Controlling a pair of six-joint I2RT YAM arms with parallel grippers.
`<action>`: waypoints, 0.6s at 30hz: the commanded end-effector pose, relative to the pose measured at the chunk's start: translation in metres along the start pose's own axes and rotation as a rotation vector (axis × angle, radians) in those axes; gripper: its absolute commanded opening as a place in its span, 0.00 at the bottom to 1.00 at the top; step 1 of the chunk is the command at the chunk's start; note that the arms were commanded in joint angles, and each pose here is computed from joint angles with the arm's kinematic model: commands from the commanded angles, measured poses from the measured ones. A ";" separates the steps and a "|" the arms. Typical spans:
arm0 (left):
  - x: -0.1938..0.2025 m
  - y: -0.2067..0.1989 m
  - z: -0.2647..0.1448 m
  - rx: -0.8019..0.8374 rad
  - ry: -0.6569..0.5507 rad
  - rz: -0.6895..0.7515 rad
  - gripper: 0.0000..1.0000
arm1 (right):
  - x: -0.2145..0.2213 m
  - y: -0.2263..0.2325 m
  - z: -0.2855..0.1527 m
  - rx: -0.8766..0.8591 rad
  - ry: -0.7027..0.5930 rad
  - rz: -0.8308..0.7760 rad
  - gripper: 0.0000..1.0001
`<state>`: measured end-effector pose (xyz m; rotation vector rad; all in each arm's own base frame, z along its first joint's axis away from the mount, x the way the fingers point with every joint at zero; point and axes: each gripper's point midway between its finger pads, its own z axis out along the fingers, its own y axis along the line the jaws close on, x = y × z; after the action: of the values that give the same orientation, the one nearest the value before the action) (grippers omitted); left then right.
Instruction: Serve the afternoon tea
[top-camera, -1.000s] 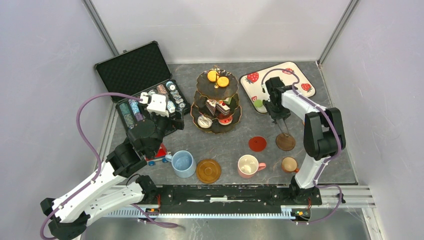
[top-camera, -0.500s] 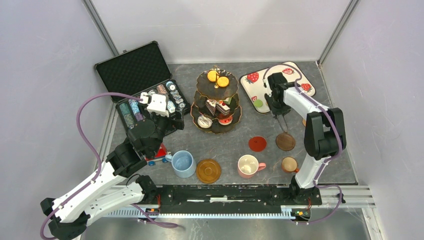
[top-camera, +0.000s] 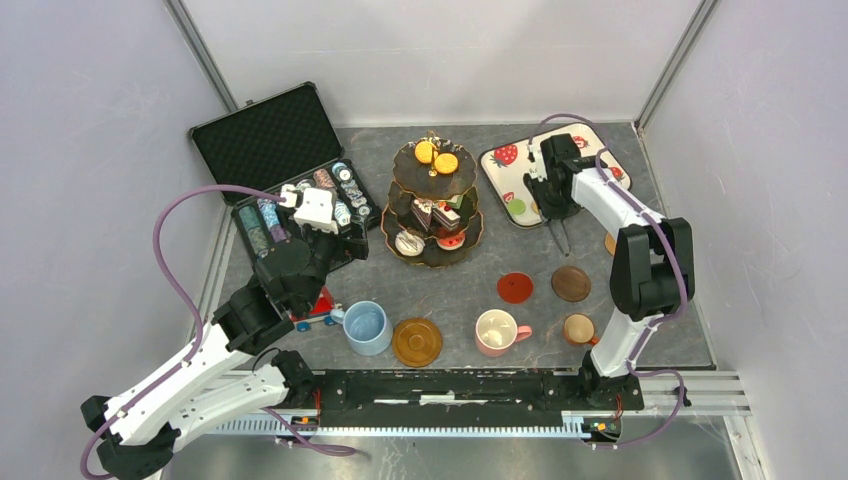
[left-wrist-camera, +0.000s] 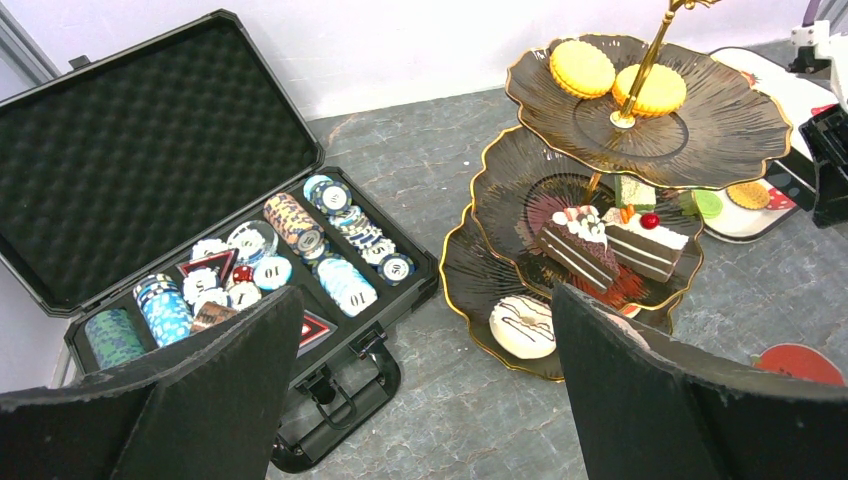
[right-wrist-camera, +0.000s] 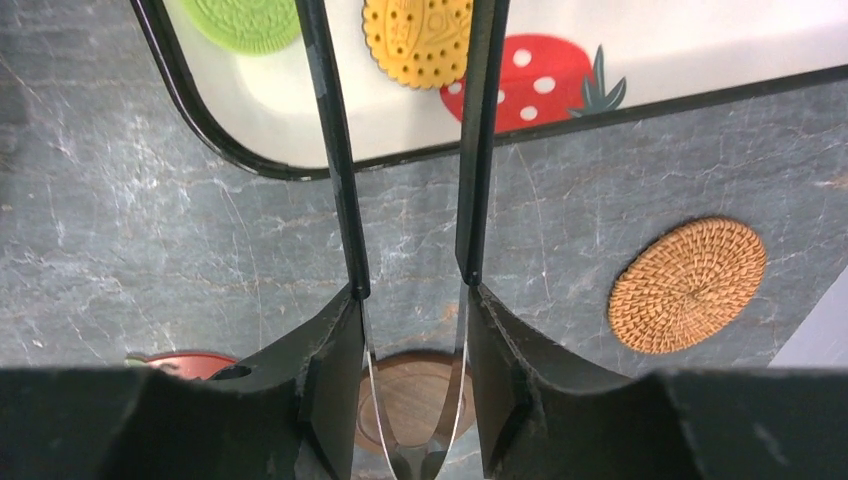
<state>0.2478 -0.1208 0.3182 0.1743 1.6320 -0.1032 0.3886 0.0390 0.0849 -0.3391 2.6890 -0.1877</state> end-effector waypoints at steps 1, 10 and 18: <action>-0.011 -0.004 0.000 0.019 -0.024 -0.050 1.00 | 0.015 -0.002 -0.010 -0.009 0.045 -0.002 0.45; -0.011 -0.007 0.000 0.035 -0.021 -0.059 1.00 | 0.038 0.001 0.003 -0.048 0.123 0.010 0.49; -0.014 -0.003 -0.003 0.025 -0.034 -0.065 1.00 | 0.042 -0.008 0.005 -0.039 0.141 0.016 0.52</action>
<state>0.2471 -0.1255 0.3175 0.1947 1.6331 -0.1233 0.3530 0.0231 0.0624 -0.3242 2.8458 -0.1571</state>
